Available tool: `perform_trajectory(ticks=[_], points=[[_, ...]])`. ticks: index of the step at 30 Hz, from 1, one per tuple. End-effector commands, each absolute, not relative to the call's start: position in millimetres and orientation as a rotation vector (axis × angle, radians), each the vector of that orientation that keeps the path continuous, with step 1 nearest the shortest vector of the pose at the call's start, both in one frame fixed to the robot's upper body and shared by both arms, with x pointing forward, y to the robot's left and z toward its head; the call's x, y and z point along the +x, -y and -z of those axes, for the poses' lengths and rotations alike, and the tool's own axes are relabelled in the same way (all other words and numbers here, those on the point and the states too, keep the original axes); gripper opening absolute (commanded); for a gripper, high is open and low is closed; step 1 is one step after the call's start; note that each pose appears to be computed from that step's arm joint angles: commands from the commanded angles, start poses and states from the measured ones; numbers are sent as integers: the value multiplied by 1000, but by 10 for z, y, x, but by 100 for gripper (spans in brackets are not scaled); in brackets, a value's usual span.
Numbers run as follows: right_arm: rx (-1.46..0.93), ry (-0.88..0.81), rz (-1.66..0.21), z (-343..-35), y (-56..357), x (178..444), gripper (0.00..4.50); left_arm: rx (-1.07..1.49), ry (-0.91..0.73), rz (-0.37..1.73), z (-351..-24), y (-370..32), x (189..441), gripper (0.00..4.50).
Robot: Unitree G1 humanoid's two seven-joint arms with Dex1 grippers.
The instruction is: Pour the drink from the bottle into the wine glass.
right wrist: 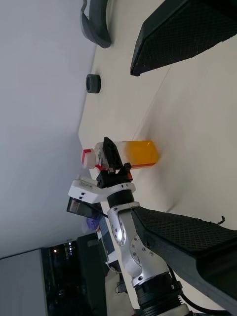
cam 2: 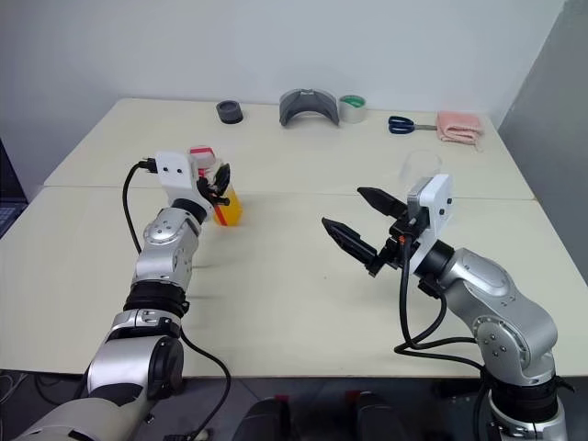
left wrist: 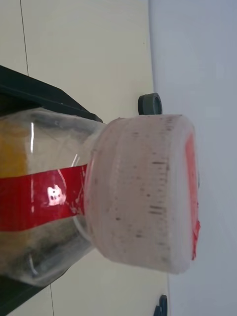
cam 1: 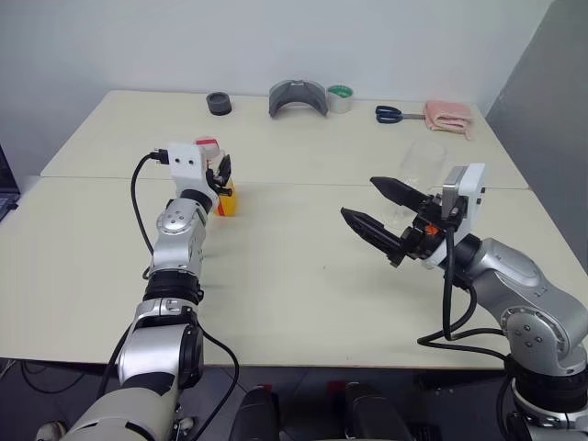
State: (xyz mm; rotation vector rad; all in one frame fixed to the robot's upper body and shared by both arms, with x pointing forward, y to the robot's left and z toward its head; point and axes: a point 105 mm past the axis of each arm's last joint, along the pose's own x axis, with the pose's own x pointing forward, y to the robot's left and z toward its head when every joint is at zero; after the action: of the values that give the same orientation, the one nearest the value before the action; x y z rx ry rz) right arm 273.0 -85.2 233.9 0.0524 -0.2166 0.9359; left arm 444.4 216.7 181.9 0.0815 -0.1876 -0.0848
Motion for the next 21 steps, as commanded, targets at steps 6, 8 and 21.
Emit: perform_trajectory(ticks=[6, 8, 21], points=[[5, 277, -932, -2467, 850, 2708, 450, 67, 211, 173, -1987, -2033, 4423, 182], [-30, 272, -924, -2485, 861, 2759, 450, 89, 198, 281, -2032, -1876, 4388, 182], [-68, 260, -860, -2798, 817, 3214, 450, 58, 190, 984, -2385, -813, 3799, 182]])
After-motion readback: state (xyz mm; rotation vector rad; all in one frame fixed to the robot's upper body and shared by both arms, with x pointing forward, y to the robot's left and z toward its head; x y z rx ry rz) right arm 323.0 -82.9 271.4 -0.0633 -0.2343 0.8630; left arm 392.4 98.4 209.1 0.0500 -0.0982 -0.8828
